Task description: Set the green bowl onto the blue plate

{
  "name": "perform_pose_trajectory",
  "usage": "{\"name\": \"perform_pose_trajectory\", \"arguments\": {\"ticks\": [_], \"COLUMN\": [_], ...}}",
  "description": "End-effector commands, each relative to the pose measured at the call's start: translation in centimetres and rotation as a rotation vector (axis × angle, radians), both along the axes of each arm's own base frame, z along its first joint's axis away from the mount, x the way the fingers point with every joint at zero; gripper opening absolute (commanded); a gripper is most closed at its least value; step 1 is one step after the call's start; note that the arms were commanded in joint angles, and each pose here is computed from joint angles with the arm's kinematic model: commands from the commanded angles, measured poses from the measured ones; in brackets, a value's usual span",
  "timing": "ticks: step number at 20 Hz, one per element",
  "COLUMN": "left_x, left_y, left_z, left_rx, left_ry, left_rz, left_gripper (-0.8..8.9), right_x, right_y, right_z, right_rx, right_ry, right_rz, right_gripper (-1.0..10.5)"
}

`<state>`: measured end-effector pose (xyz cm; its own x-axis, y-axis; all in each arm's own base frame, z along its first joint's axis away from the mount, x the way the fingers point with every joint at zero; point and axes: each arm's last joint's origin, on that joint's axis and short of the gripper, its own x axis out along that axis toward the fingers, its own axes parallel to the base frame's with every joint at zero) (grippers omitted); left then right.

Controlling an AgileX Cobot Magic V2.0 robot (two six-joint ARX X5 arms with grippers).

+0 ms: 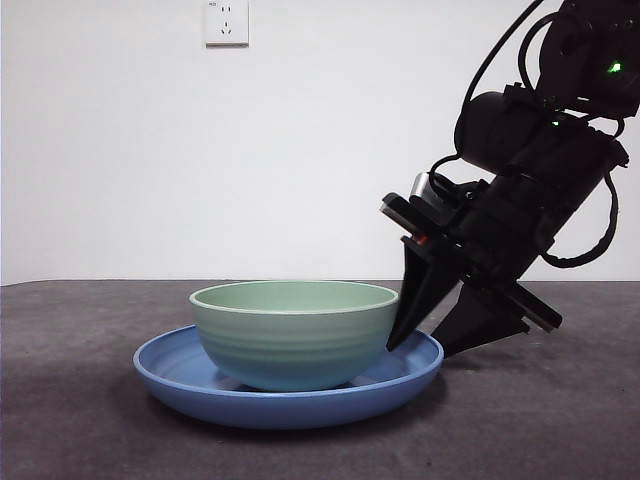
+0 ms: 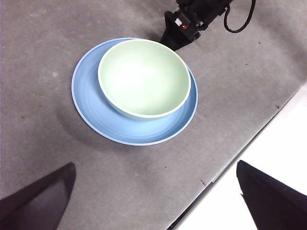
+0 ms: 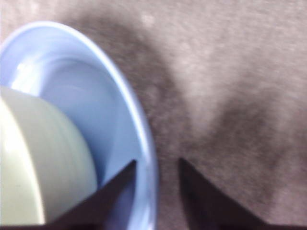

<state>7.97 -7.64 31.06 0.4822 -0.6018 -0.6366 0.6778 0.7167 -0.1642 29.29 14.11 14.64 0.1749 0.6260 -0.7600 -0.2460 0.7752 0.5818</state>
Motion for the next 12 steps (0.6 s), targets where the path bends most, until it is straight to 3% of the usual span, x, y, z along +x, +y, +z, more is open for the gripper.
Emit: {"name": "perform_pose_trajectory", "arguments": {"ticks": [1,4,7,10,12], "left_x": [0.0,0.0,0.0,0.0,0.0], "left_y": [-0.1,-0.1,-0.1,-0.1,-0.1], "left_z": [0.4,0.4,0.4,0.4,0.4], "left_rx": [-0.004,-0.004,-0.003,-0.004,-0.004], "left_ry": [-0.024,-0.024,-0.024,-0.024,-0.024], "left_rz": [-0.017,-0.017,-0.017,-0.017,-0.017], "left_gripper": [5.98,5.98,5.98,5.98,5.98], "right_x": [0.6,1.1,1.0,-0.5,-2.4], "right_y": [-0.1,-1.1,-2.7,-4.3,-5.3], "right_z": [0.3,2.4,5.4,8.9,11.4], "right_rx": [-0.005,-0.025,-0.106,-0.113,-0.113], "right_ry": [-0.007,-0.051,-0.115,-0.185,-0.226], "right_rz": [-0.02,-0.058,-0.094,-0.102,-0.097], "right_gripper": [1.9,1.9,2.2,4.2,4.9]}}
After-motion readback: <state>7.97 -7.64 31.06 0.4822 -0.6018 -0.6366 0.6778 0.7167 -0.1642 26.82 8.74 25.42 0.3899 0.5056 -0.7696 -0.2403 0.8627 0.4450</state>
